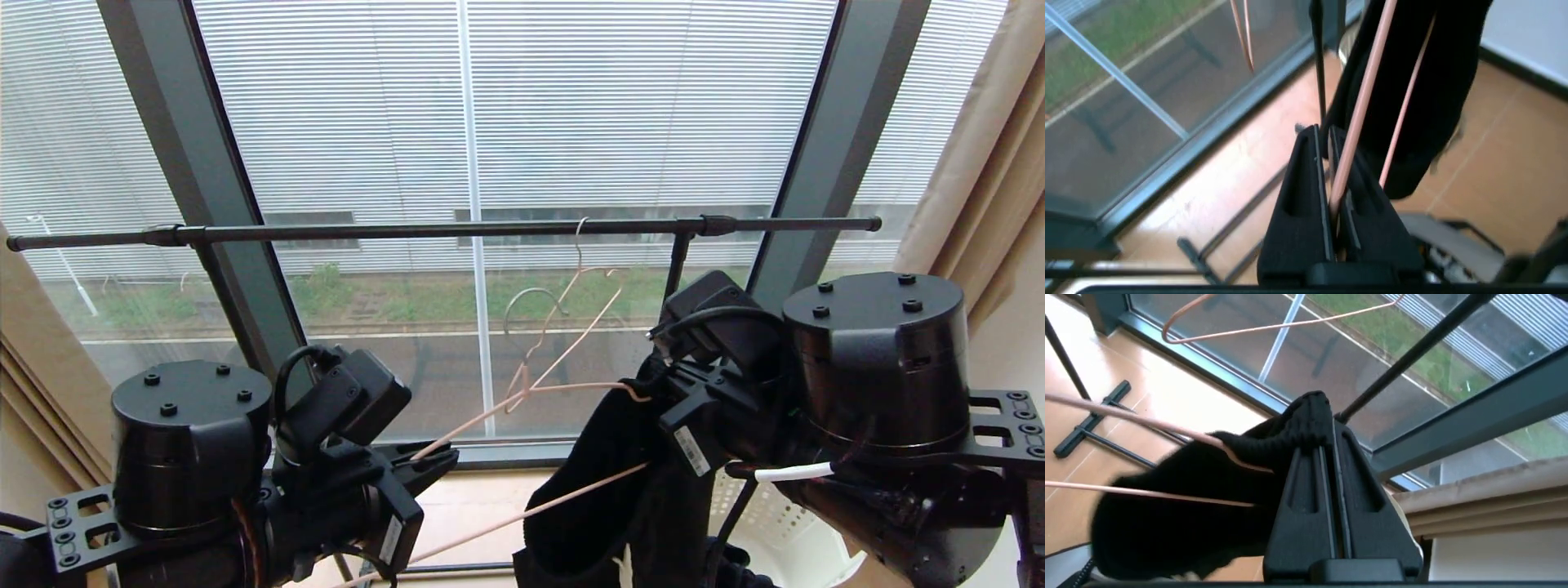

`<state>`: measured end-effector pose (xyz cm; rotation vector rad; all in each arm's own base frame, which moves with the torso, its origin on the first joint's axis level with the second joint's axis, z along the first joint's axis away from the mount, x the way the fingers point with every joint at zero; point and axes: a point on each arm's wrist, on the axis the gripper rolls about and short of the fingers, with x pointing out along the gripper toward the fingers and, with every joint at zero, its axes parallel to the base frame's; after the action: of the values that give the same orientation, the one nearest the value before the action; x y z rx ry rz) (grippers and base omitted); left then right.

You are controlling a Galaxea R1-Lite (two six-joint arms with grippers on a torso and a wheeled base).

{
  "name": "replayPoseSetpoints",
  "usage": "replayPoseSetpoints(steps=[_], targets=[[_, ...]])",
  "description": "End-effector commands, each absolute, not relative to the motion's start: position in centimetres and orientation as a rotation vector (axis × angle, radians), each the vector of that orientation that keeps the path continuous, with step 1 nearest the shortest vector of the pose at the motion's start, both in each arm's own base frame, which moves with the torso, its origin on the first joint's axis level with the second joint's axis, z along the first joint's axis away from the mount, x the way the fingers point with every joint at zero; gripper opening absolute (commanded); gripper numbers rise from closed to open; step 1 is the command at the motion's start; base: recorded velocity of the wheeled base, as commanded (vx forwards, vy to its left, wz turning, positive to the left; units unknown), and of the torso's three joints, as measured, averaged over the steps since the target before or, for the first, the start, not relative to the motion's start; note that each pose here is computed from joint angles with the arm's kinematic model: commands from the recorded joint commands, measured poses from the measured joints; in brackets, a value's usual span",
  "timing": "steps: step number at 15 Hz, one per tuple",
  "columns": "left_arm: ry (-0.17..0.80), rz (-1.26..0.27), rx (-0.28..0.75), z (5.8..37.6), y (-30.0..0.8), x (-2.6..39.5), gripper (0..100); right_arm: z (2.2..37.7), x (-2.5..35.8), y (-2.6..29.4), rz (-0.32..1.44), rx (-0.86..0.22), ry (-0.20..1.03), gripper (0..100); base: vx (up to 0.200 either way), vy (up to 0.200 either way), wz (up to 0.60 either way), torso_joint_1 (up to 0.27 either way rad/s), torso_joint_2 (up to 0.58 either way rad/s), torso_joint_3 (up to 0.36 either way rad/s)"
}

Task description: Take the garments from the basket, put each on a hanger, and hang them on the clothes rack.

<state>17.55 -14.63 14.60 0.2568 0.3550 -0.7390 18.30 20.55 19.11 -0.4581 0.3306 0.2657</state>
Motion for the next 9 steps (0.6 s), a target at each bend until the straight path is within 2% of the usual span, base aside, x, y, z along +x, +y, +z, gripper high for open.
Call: replayPoseSetpoints(steps=[1, 5, 9], targets=[[0.340, -0.743, 0.253, 14.8, -15.1, 17.9, 0, 19.0, 18.2, 22.8, 0.306, -0.478, 0.330, 0, 0.000, 0.000, 0.00, 0.000, 0.00, 0.000], [0.348, -0.773, 0.267, 14.3, -15.5, 17.5, 0, 19.0, 17.9, 25.8, 0.361, -0.452, 0.318, 0, 0.000, 0.000, 0.00, 0.000, 0.00, 0.000], [0.346, -0.786, 0.271, 13.8, -15.6, 17.1, 0, 20.0, 17.4, 26.7, 0.383, -0.375, 0.292, 0, 0.000, 0.000, 0.00, 0.000, 0.00, 0.000]])
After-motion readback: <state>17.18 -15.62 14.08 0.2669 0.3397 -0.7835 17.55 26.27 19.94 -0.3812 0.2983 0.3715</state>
